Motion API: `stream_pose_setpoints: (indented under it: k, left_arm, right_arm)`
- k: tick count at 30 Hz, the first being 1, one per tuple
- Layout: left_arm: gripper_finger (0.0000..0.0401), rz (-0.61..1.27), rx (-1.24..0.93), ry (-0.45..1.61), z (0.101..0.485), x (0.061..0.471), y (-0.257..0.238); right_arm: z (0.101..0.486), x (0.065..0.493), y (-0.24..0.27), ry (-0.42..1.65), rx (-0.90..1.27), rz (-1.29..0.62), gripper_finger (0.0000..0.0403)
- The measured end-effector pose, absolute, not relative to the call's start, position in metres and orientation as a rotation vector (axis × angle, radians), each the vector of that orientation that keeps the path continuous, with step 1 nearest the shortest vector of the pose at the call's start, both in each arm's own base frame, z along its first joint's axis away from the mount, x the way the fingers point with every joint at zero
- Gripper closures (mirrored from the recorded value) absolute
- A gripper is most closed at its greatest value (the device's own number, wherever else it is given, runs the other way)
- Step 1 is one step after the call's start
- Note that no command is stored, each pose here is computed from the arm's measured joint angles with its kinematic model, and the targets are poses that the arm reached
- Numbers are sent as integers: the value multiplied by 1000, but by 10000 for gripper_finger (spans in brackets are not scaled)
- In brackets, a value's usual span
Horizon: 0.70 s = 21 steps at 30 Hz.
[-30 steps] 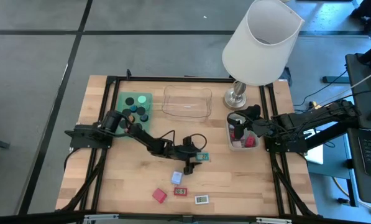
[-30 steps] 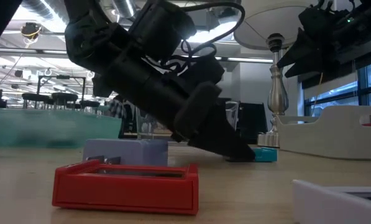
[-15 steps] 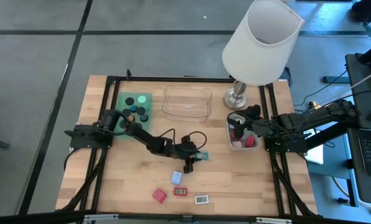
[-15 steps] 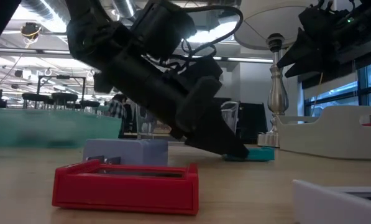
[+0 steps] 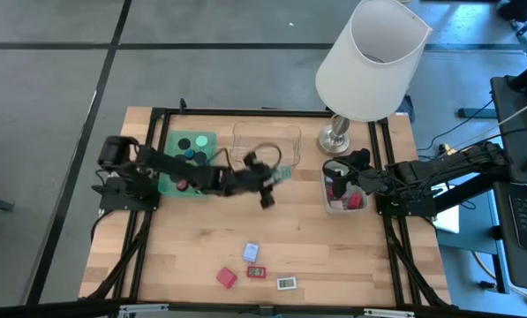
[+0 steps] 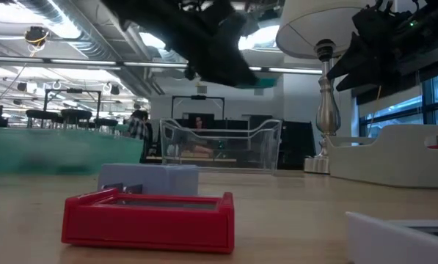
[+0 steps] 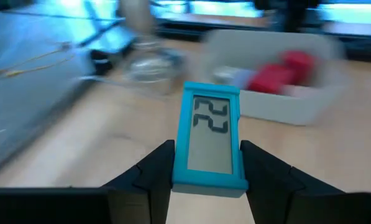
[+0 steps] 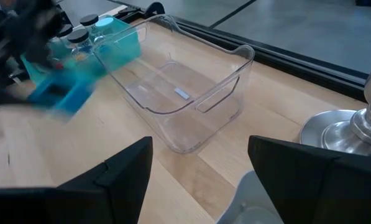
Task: Pick & Place Office items
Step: Put the blue digital timer into the transparent bin
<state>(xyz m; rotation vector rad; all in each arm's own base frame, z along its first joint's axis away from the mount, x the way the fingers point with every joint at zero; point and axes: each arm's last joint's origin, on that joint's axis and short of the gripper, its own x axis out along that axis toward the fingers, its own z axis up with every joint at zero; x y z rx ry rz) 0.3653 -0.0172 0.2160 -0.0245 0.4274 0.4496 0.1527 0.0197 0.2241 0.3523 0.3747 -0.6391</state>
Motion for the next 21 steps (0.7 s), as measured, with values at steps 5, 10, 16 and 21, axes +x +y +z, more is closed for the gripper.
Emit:
stream_pose_setpoints:
  k: [5, 10, 16, 21]
  left_arm:
    - [244, 575, -61, 428, 224, 359, 29]
    - [245, 629, -197, 490, 208, 355, 77]
    - [245, 621, -332, 527, 188, 353, 109]
    - [244, 612, -364, 580, 168, 355, 119]
  right_arm:
    - [225, 153, 20, 363, 356, -642, 135]
    - [225, 153, 20, 357, 361, -641, 135]
    - [226, 154, 20, 354, 360, -641, 135]
    - [226, 153, 19, 348, 347, -654, 135]
